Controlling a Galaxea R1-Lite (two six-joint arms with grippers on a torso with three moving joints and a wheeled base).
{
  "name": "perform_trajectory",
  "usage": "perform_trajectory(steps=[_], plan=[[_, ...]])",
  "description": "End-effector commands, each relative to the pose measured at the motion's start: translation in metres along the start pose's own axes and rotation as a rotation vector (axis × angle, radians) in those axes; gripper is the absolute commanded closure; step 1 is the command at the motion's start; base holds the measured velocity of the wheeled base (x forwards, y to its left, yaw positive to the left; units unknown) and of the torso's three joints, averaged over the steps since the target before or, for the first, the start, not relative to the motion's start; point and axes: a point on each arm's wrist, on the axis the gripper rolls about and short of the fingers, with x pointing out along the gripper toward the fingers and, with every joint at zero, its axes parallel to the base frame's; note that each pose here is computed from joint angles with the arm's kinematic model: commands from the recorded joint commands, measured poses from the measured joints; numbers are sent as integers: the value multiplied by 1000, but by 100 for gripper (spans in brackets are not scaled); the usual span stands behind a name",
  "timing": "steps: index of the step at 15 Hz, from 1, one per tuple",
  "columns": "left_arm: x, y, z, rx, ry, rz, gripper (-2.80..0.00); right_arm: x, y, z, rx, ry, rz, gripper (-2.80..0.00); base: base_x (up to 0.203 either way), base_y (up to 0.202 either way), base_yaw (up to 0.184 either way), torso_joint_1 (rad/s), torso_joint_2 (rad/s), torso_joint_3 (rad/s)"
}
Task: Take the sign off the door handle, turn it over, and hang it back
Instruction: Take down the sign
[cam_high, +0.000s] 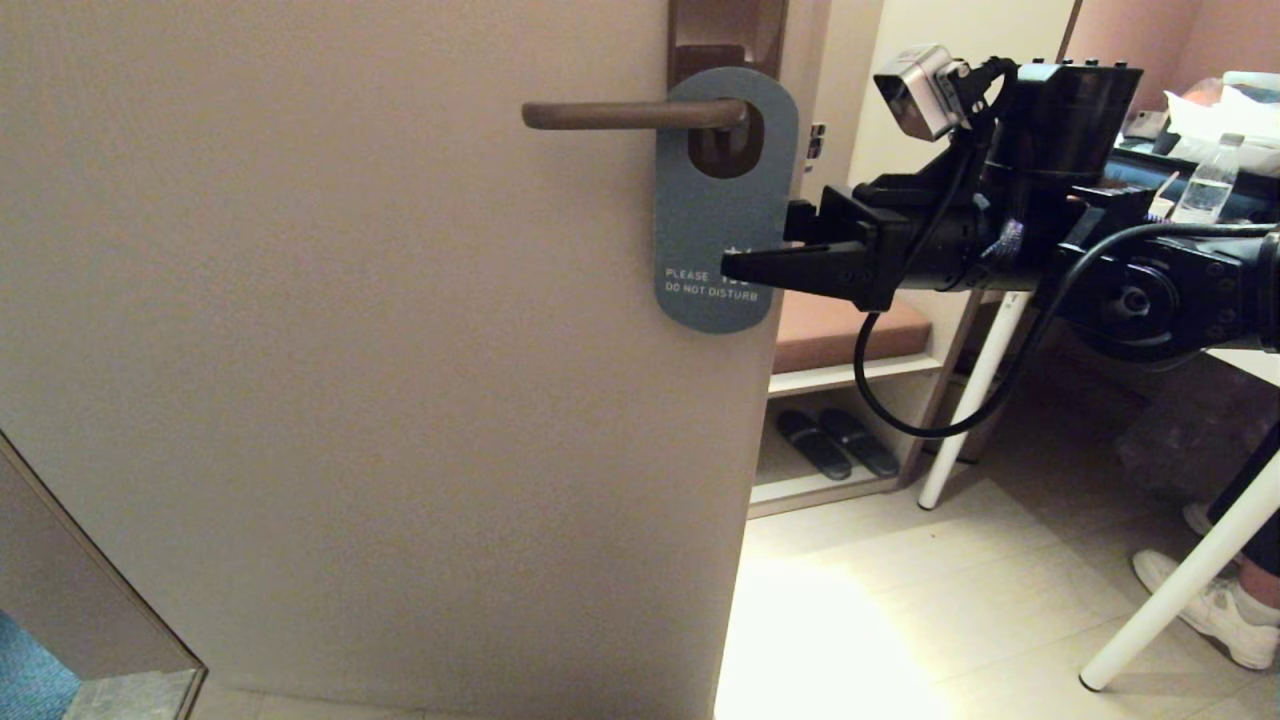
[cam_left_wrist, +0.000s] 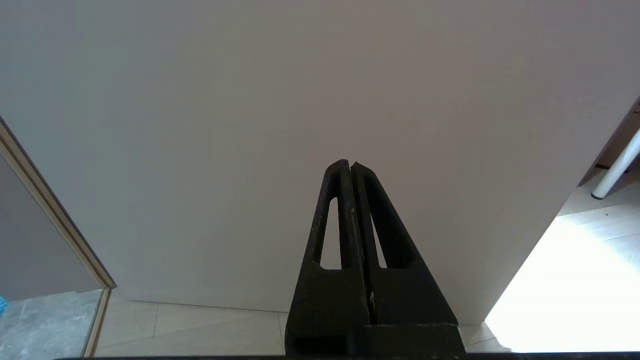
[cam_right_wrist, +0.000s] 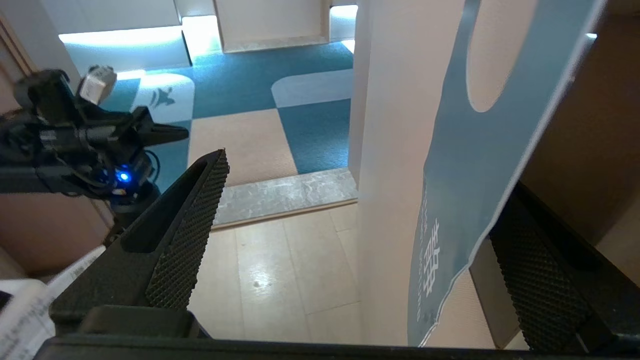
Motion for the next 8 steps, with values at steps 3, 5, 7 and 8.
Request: perform_trajectory(steps=[3, 5, 7, 8], plan=[[0, 0, 0, 0, 0, 1, 0, 1, -1, -1, 4, 0, 8, -280, 0, 0, 0, 0, 0, 0], [0, 0, 0, 0, 1, 1, 0, 1, -2, -1, 6, 1, 6, -280, 0, 0, 0, 0, 0, 0], [0, 0, 0, 0, 0, 1, 0, 1, -2, -1, 4, 0, 6, -280, 0, 0, 0, 0, 0, 0], [0, 0, 0, 0, 1, 1, 0, 1, -3, -2, 5, 0, 6, -280, 0, 0, 0, 0, 0, 0]])
